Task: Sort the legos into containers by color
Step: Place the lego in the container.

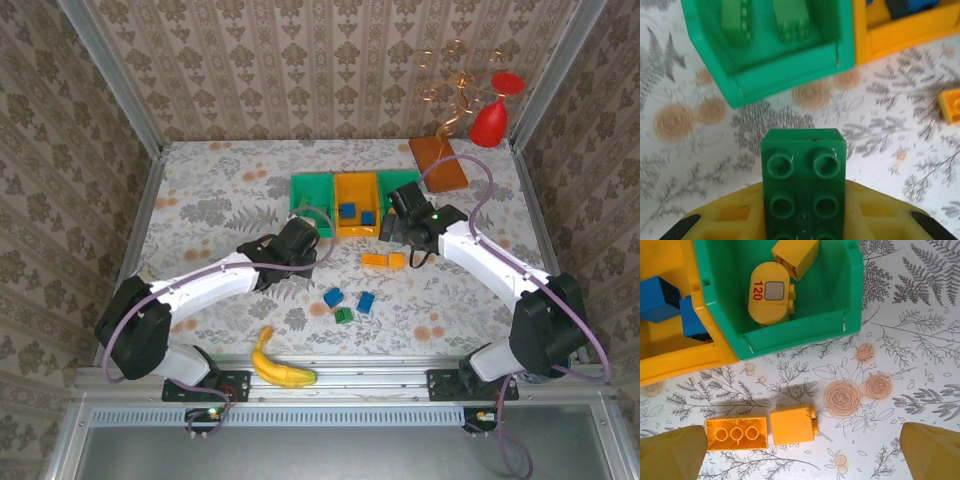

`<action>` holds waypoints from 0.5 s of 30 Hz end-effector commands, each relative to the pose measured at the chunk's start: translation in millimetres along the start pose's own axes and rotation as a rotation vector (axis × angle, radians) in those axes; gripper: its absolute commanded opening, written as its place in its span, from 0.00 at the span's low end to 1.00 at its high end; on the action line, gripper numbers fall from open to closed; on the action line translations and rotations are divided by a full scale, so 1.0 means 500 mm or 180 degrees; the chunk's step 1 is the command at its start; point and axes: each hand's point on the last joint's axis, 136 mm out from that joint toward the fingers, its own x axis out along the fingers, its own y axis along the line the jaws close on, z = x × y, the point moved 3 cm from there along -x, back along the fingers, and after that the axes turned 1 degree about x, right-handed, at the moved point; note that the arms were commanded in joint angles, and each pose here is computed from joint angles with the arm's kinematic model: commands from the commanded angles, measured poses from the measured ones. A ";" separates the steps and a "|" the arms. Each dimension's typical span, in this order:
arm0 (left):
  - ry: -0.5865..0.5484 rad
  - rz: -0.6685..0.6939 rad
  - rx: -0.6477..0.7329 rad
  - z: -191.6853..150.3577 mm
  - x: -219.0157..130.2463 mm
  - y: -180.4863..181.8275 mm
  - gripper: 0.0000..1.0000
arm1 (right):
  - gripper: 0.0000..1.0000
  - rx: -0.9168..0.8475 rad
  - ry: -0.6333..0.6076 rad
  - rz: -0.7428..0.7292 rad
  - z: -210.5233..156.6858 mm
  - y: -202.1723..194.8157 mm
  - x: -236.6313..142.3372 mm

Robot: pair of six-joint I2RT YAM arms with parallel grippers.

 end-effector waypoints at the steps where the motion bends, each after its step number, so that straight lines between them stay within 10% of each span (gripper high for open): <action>1: -0.0311 0.0016 0.0098 0.066 -0.011 0.002 0.23 | 1.00 0.0070 -0.0068 -0.0087 -0.007 -0.016 -0.016; 15: -0.0636 -0.0038 0.0164 0.195 0.037 0.013 0.23 | 1.00 0.0050 -0.0087 -0.0041 -0.021 -0.003 -0.024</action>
